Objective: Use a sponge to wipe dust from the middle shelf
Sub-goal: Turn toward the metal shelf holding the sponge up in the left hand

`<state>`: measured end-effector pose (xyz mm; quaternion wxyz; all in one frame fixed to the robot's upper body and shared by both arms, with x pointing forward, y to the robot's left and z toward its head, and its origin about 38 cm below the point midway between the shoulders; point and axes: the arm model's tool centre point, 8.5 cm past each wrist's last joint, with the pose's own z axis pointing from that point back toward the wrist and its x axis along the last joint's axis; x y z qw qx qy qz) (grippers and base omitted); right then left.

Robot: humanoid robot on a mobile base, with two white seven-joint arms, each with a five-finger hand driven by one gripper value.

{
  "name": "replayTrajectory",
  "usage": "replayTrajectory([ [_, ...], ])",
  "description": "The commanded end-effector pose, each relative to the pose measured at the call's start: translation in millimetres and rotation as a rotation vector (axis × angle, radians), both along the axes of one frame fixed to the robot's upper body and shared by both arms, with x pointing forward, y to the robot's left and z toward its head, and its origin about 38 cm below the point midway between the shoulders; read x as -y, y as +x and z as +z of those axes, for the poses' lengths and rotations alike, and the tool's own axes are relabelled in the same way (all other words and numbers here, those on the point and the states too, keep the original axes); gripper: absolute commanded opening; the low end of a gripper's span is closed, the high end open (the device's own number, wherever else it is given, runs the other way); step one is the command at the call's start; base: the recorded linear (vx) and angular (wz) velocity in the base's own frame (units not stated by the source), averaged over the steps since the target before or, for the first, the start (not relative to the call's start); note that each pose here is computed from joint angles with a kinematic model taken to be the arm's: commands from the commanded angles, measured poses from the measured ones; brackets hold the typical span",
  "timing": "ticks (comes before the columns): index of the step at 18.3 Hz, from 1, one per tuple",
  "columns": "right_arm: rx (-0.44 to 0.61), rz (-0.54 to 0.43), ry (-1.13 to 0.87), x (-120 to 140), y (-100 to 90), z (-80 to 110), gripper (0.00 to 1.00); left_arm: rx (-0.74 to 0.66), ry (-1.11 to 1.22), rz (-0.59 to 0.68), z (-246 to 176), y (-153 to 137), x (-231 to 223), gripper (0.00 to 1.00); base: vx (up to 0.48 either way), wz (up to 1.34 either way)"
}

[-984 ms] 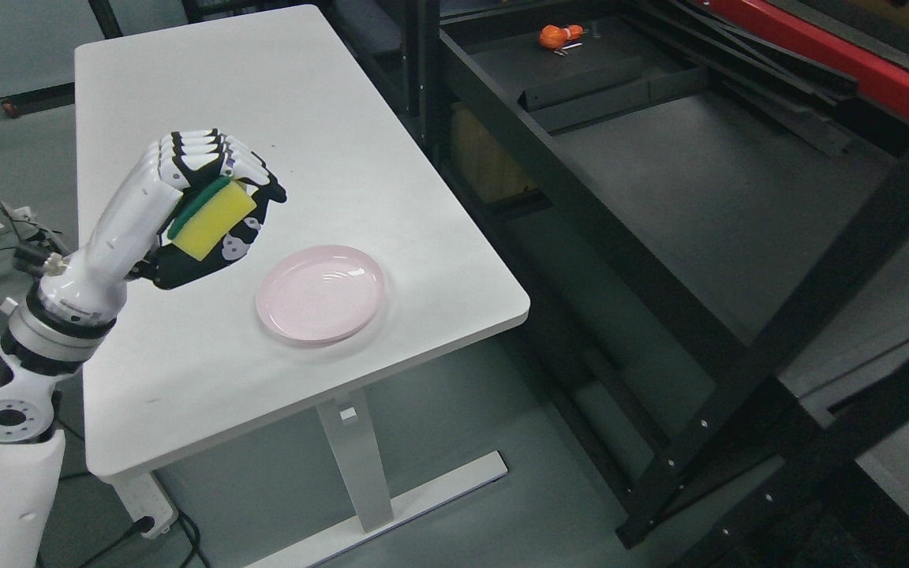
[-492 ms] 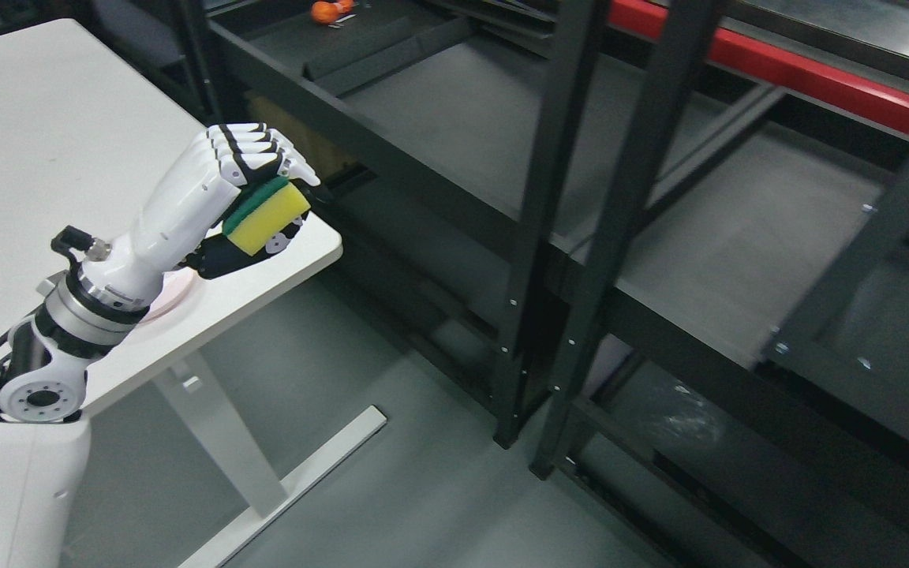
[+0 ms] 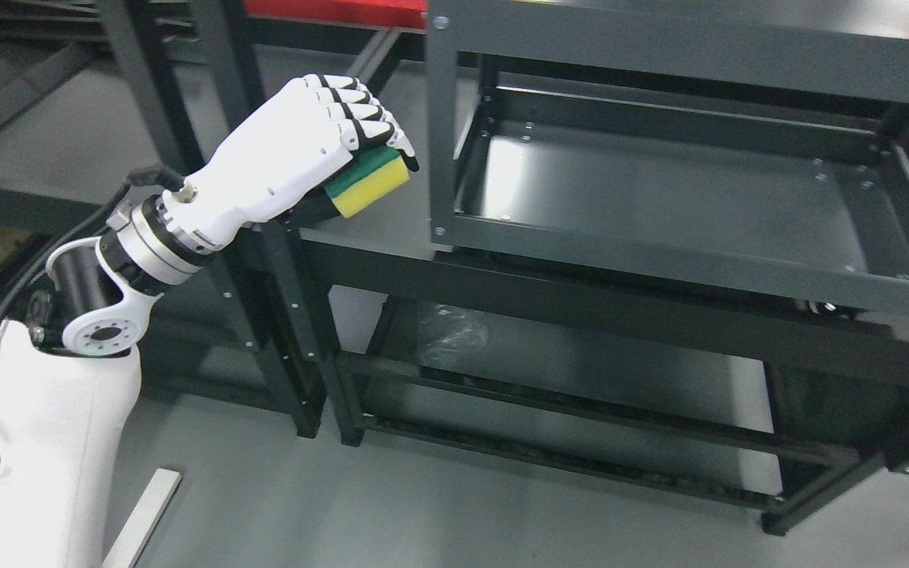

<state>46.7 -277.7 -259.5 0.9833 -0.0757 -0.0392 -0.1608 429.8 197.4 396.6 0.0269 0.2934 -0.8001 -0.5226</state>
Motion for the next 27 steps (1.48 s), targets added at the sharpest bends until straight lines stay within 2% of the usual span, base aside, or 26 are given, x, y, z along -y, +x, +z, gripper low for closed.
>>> replayTrajectory([
  [1, -0.049, -0.004, 0.007, 10, -0.7, 0.8, 1.00, 0.044, 0.098, -0.062, 11, 0, 55, 0.01, -0.055, -0.76],
  [6, -0.049, -0.004, 0.008, 10, -0.7, 0.8, 1.00, 0.077, 0.105, -0.054, 27, 1, 52, 0.00, -0.004, -0.50],
  [10, -0.049, -0.004, 0.008, 10, -0.7, 0.8, 1.00, 0.149, 0.132, -0.078, 67, 3, 69, 0.00, 0.060, -0.14],
  [13, -0.049, -0.004, 0.008, 10, -0.7, 0.8, 1.00, 0.238, 0.210, -0.176, 103, -11, 126, 0.00, 0.063, -0.07],
  [16, -0.049, -0.004, 0.007, 10, -0.7, 0.8, 1.00, 0.328, 0.277, -0.306, 134, -41, 196, 0.00, 0.058, -0.12],
  [18, -0.049, -0.004, 0.008, 10, -0.7, 0.8, 1.00, 0.355, 0.368, -0.305, 150, -42, 220, 0.00, 0.066, -0.17],
  [22, -0.049, -0.004, 0.007, 10, -0.7, 0.8, 1.00, 0.288, 0.536, -0.219, 138, -5, 241, 0.00, 0.072, -0.13],
  [25, -0.049, -0.004, 0.007, 10, -0.7, 0.8, 1.00, 0.284, 0.617, -0.179, 132, 7, 250, 0.00, 0.058, -0.08],
  [27, -0.049, -0.004, 0.008, 10, -0.7, 0.8, 1.00, 0.268, 0.688, -0.194, 103, 13, 264, 0.00, 0.033, -0.02],
])
